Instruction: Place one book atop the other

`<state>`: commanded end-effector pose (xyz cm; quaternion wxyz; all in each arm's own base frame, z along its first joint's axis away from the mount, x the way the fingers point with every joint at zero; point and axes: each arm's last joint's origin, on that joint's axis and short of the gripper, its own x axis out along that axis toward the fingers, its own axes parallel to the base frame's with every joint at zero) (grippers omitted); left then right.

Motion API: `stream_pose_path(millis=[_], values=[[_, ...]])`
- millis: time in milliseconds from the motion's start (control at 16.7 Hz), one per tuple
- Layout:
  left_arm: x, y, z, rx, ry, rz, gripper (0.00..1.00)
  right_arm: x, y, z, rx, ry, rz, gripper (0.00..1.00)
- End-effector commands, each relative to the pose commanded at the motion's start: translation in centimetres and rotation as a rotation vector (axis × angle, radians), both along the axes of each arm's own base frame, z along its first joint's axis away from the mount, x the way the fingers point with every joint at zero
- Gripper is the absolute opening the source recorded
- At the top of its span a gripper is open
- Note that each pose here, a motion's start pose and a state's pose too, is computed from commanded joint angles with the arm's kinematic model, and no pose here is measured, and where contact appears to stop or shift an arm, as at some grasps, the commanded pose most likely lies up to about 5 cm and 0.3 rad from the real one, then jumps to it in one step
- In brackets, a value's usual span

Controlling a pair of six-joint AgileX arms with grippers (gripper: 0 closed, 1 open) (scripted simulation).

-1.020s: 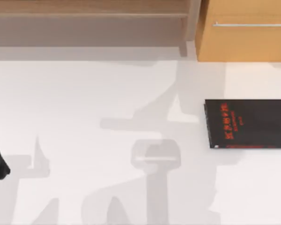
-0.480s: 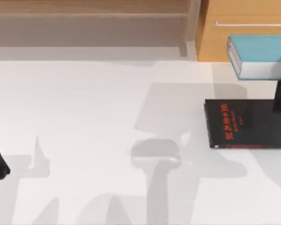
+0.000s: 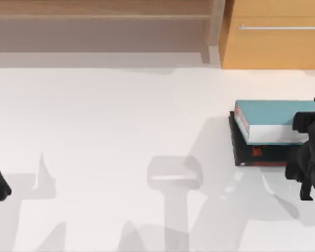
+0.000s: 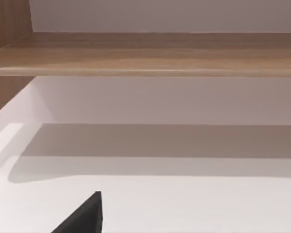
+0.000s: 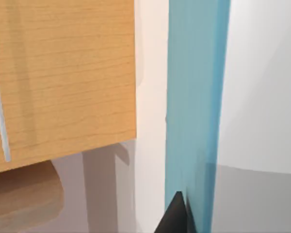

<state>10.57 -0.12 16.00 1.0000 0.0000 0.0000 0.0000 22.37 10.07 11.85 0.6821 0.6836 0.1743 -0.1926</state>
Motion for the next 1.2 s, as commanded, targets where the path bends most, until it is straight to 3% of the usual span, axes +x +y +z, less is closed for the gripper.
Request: stream_pose_path(millis=[540,1200], values=[[0.0,0.0,0.0,0.0,0.0,0.0,1.0,0.46,-0.01,-0.2,0.0,0.0,0.0,0.0],[0.0,0.0,0.0,0.0,0.0,0.0,1.0,0.46,-0.01,-0.2,0.0,0.0,0.0,0.83]])
